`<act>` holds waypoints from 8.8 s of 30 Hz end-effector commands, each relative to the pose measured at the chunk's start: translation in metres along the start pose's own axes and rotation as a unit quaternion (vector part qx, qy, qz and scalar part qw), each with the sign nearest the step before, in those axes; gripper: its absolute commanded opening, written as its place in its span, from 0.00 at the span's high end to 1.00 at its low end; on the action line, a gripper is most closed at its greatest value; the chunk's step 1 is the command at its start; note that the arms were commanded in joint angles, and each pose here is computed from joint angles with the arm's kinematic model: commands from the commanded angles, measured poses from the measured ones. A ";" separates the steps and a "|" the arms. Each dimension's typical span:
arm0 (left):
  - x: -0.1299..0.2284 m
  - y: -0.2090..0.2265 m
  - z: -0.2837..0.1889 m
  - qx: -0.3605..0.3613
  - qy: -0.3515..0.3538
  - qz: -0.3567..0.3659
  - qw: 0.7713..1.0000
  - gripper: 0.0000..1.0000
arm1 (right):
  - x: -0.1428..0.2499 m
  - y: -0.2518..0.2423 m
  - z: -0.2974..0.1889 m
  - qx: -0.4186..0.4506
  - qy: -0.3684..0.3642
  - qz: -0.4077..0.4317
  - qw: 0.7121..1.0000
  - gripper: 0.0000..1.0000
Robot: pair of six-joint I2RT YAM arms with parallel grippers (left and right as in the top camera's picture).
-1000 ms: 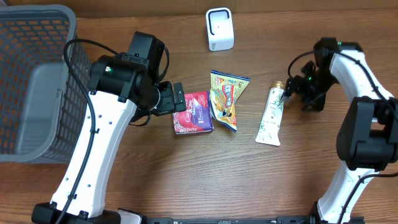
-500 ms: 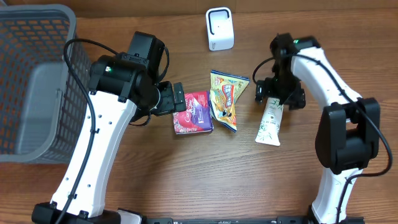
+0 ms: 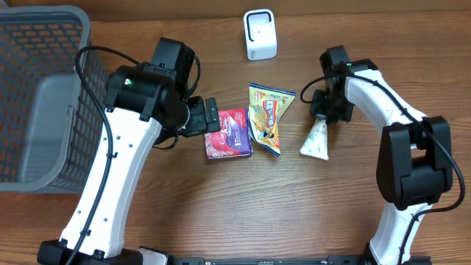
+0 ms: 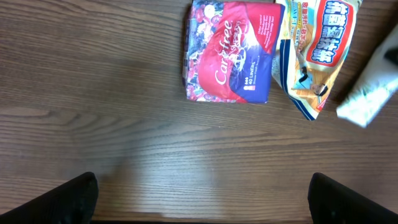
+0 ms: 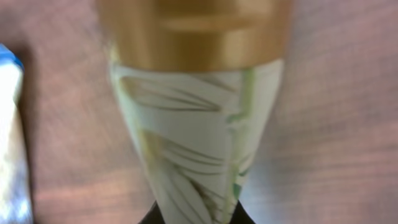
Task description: Scan the item barcode
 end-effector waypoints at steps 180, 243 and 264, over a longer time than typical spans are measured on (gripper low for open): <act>-0.001 0.000 -0.007 0.001 -0.014 0.009 1.000 0.00 | 0.062 0.084 0.007 -0.034 0.071 0.026 0.997 0.96; -0.001 0.000 -0.007 0.001 -0.014 0.009 1.000 0.00 | 0.117 0.053 0.017 0.025 0.174 -0.082 0.981 0.96; -0.001 0.000 -0.007 0.001 -0.014 0.009 1.000 0.00 | 0.067 0.041 0.013 0.035 0.093 -0.049 0.994 0.96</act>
Point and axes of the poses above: each gripper's point midway between its finger pads, its own z axis out along the fingers, its own y axis along the line the jaws close on, x = y × z, the point moved 5 cm from there along -z, back along the fingers, and after that the axes turned 9 degrees about z, right-handed, at the moved point
